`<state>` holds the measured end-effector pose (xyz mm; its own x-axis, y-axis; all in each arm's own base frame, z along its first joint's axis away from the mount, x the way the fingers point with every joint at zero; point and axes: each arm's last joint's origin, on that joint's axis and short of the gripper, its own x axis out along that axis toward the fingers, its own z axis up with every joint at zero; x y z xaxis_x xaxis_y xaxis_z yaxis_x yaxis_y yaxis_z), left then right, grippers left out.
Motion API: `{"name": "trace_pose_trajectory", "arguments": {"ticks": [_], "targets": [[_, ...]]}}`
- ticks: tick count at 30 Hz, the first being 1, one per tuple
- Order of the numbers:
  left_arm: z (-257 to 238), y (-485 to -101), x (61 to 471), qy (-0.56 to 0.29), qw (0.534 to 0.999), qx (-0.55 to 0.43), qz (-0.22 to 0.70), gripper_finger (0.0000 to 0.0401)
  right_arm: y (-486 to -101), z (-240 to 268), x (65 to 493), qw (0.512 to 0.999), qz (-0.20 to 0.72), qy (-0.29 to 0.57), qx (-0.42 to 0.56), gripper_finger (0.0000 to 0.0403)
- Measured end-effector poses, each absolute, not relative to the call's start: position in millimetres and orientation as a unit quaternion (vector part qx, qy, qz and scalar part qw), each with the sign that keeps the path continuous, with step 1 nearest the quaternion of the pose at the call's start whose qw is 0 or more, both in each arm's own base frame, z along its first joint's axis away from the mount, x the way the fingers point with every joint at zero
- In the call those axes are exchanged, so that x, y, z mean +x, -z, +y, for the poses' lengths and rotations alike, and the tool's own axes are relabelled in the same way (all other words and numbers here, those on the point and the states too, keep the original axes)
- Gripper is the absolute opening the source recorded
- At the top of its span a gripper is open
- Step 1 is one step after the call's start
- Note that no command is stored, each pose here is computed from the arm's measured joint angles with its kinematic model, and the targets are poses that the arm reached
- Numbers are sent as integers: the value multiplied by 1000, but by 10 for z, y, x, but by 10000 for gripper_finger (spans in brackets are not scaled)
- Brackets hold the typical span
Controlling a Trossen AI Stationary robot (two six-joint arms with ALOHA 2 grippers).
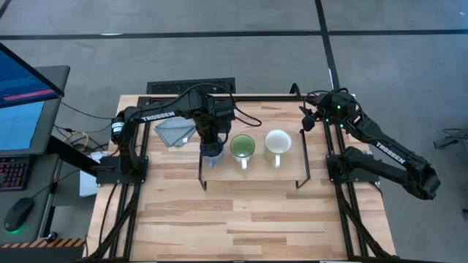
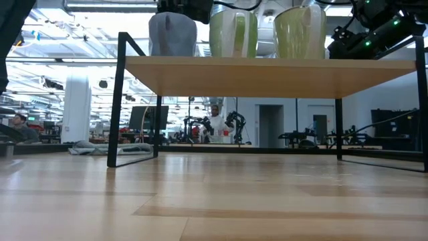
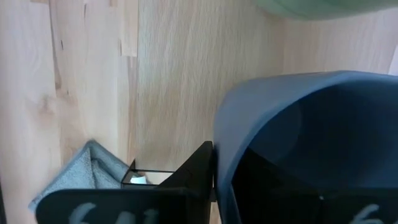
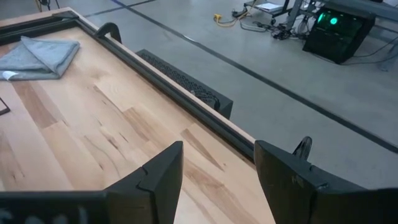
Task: Stack small to large cups/mugs on shelf
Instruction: Put the blue mug on the shelf
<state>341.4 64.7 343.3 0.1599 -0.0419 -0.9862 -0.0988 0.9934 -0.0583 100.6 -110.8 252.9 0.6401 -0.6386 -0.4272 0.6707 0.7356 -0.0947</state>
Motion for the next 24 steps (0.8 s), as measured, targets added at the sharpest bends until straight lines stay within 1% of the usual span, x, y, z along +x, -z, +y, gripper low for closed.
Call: {"name": "trace_pose_trajectory", "arguments": {"ticks": [14, 24], "targets": [[639, -3436, 3414, -23, 759, -80, 646, 43, -2529, -1108, 1006, 905, 221, 362, 36, 221], [628, -3439, 3415, -21, 760, -78, 645, 43, -2529, -1108, 1005, 905, 221, 362, 36, 221]]}}
